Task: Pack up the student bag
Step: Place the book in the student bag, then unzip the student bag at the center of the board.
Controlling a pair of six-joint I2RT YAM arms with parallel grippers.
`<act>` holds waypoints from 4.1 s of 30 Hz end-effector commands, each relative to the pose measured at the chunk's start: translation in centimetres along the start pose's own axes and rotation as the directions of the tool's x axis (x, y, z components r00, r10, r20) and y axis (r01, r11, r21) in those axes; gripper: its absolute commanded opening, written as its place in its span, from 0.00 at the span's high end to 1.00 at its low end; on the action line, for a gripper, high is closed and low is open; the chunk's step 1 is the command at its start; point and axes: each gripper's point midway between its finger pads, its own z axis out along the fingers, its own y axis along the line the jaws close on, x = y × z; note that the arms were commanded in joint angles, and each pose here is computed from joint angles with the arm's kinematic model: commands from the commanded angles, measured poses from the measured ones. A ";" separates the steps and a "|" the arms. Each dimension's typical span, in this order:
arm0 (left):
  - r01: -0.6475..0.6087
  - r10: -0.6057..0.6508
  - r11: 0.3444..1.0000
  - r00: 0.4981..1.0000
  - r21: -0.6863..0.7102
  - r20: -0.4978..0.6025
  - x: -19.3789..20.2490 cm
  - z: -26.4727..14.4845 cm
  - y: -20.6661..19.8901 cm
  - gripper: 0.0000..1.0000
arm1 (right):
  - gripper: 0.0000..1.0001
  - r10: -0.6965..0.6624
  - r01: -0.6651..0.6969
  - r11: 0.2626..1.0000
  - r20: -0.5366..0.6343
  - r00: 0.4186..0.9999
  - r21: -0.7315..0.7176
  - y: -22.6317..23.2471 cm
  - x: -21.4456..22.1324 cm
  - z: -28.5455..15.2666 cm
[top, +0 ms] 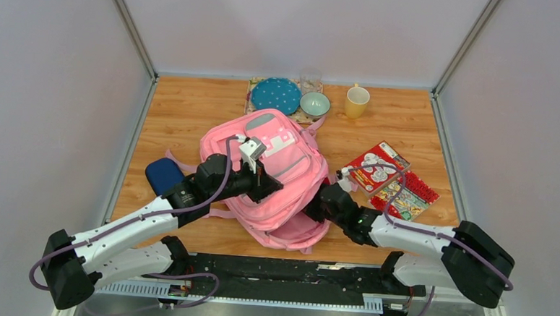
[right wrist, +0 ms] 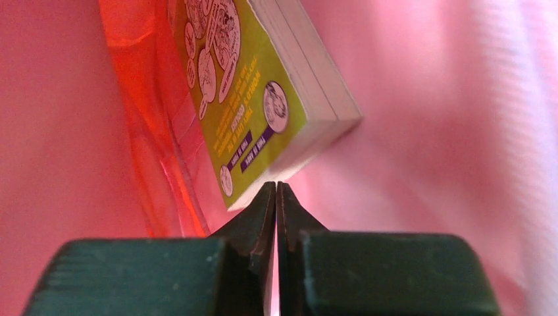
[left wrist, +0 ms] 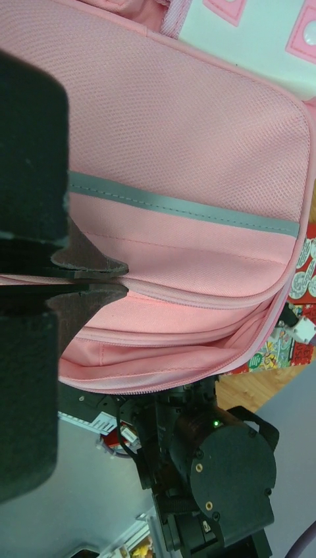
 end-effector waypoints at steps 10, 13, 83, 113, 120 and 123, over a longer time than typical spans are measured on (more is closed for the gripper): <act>-0.027 0.007 0.994 0.982 0.108 0.188 -5.2 -0.8 -2.7 1.00 | 0.88 -0.007 0.007 0.993 0.004 1.000 -0.116 5.4 1.0 4.9; -0.027 0.010 0.995 0.984 0.094 0.177 -4.7 -0.8 -2.3 1.00 | 0.83 0.006 -0.004 0.993 0.016 1.000 -0.122 4.7 0.7 4.1; -0.068 0.185 0.956 0.895 -0.286 0.406 -17.7 -8.0 3.1 1.00 | 0.72 -0.068 0.089 0.918 -0.069 0.995 0.387 -16.9 3.6 -3.3; 0.137 -0.137 0.991 0.982 0.008 0.132 -1.6 -6.0 3.5 1.00 | 0.37 -0.169 0.182 0.983 0.224 0.960 -0.037 -2.4 -4.9 -12.1; 0.161 -0.166 0.986 0.977 0.049 0.134 -2.2 -5.4 3.0 1.00 | 0.38 -0.235 0.230 0.930 0.018 0.972 -0.286 4.1 -0.2 -12.1; 0.167 -0.170 0.985 0.977 0.035 0.130 -1.9 -5.3 3.3 1.00 | 0.37 -0.243 0.220 0.906 -0.019 0.970 -0.361 7.0 0.9 -11.9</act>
